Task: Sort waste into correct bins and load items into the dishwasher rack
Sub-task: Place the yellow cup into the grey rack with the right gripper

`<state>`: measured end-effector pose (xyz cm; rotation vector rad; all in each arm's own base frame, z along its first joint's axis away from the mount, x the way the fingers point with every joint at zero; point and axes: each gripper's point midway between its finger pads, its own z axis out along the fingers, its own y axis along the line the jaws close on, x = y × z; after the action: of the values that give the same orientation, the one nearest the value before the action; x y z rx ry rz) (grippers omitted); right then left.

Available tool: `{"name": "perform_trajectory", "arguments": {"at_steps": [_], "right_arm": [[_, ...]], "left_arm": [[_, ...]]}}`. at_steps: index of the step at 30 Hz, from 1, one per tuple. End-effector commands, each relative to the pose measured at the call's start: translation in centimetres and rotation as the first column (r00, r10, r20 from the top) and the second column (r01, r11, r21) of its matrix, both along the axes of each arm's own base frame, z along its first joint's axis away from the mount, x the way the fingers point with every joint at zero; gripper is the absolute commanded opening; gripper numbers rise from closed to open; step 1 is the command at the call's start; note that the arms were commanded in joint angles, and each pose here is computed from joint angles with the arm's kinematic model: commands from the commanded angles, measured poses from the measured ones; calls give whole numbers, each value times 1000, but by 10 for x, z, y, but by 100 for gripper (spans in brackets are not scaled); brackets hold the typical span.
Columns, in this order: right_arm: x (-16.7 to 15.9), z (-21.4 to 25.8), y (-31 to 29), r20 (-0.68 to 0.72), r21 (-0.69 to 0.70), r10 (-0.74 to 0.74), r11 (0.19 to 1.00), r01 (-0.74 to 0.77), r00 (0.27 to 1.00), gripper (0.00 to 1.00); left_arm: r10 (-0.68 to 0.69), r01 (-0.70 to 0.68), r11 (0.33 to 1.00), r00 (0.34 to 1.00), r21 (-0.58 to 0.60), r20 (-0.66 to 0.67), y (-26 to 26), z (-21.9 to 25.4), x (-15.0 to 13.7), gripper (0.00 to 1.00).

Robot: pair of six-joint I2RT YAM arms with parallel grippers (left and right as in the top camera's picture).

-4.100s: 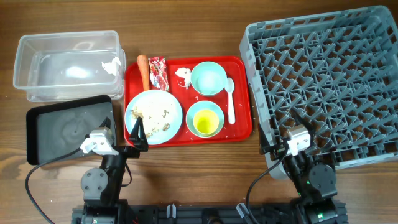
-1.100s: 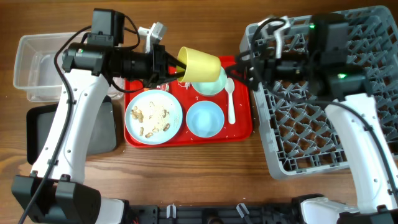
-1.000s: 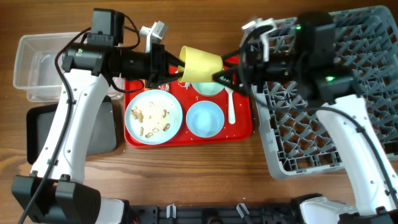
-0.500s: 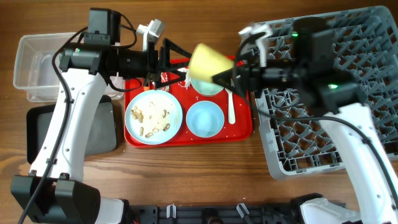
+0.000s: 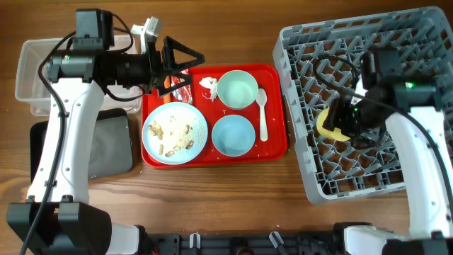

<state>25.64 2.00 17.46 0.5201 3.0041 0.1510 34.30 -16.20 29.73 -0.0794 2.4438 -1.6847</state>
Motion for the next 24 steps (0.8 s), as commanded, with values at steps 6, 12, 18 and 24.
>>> {"name": "perform_trajectory", "arguments": {"at_steps": [6,12,18,24], "right_arm": [[24,-42,12,-74,64,3,998,2,997,80],[30,-27,20,-1,76,62,995,-62,998,81],[43,11,36,194,45,137,988,-148,971,76],[71,15,45,299,51,187,976,-212,936,19]], "left_arm": [[26,-26,998,1000,56,2,5,-9,4,99],[75,-77,991,997,114,15,19,-11,6,95],[224,-262,913,963,313,153,56,1,-1,99],[331,-440,779,893,446,304,94,22,-19,92]]}}
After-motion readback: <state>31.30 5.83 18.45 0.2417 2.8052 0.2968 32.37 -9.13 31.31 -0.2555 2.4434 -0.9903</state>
